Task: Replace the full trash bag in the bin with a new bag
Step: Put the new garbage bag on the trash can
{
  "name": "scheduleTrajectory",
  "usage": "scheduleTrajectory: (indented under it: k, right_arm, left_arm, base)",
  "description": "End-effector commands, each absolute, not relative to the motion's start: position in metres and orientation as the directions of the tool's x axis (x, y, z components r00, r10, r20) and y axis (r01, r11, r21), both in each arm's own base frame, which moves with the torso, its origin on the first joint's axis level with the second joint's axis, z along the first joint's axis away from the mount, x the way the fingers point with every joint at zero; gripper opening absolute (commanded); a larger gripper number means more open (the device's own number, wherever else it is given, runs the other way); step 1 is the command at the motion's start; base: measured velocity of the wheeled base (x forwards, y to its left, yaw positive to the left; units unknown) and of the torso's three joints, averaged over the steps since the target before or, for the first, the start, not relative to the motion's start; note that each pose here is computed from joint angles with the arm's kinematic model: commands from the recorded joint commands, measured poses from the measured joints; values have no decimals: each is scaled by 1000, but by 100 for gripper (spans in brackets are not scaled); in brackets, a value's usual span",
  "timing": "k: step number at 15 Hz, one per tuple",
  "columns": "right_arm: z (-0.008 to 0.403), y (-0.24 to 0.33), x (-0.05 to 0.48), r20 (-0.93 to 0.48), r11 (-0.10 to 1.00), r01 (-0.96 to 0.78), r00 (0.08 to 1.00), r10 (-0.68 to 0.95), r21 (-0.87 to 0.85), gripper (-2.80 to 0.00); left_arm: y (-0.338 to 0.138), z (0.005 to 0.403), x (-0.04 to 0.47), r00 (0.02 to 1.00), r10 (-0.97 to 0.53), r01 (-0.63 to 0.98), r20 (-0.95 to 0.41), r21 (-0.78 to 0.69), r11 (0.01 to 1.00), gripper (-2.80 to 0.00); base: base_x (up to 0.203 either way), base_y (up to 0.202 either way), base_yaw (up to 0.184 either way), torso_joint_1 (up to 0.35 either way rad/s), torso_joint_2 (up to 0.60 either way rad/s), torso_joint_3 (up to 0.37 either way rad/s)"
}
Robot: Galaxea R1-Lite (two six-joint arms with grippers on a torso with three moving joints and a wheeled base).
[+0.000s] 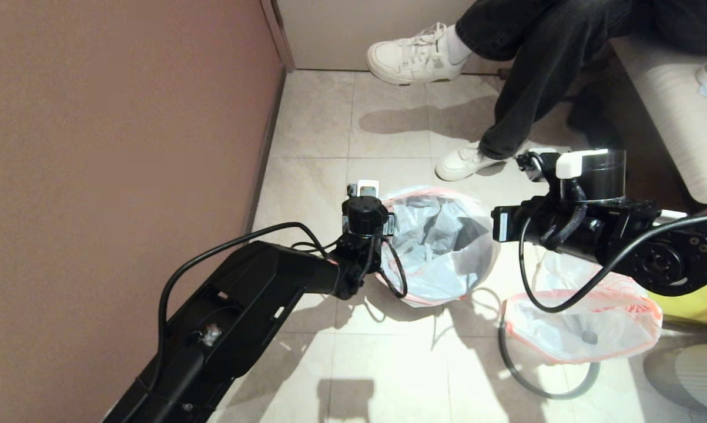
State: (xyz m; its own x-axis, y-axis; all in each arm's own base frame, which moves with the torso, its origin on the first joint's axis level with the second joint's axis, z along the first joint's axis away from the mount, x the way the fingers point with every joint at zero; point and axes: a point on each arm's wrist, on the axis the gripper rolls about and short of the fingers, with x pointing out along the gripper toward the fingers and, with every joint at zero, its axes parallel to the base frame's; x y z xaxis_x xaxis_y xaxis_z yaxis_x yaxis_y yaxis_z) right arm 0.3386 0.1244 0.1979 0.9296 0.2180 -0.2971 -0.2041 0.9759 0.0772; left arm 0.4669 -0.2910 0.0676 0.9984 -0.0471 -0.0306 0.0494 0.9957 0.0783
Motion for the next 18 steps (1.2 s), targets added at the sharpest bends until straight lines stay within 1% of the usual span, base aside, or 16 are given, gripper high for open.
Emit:
scheduleTrajectory:
  k: [1, 3, 6, 8, 9, 10, 13, 15, 18]
  right_arm:
    - [199, 124, 339, -293, 976, -203, 931, 218, 79, -280]
    - [200, 125, 338, -290, 976, -205, 932, 219, 78, -280]
    - [198, 125, 339, -295, 976, -204, 930, 218, 77, -280]
    - [199, 125, 339, -292, 975, -205, 931, 220, 81, -280]
    - [199, 125, 339, -294, 975, -205, 930, 220, 81, -280]
    - [200, 125, 339, -291, 975, -207, 931, 222, 82, -280]
    - [200, 125, 339, -291, 975, -207, 931, 222, 82, -280]
    - [199, 126, 339, -293, 975, -208, 930, 223, 82, -280]
    - [199, 126, 339, -292, 975, -207, 930, 221, 81, -280]
  left_arm:
    - [-291, 52, 468, 997, -43, 49, -58, 95, 994, -280]
    - [-293, 60, 466, 998, -49, 53, -43, 82, 995, -280]
    - [-302, 108, 451, 998, -66, 66, 23, -12, 998, -280]
    - [-308, 138, 436, 998, -51, 52, 36, -35, 998, -280]
    - [-311, 154, 427, 999, -44, 45, 30, -42, 998, -280]
    - [-314, 161, 417, 999, -41, 41, -8, -26, 999, -280]
    - [-319, 165, 404, 994, -28, 30, -101, 19, 999, -280]
    - [-319, 161, 403, 989, -13, 21, -145, 55, 998, -280]
    - [-319, 159, 404, 988, -12, 22, -155, 63, 998, -280]
  base:
    - [0, 0, 0, 0, 0, 0]
    - [0, 0, 0, 0, 0, 0]
    - [0, 0, 0, 0, 0, 0]
    - [0, 0, 0, 0, 0, 0]
    - [0, 0, 0, 0, 0, 0]
    - [0, 0, 0, 0, 0, 0]
    - [0, 0, 0, 0, 0, 0]
    - [0, 0, 0, 0, 0, 0]
    - [0, 0, 0, 0, 0, 0]
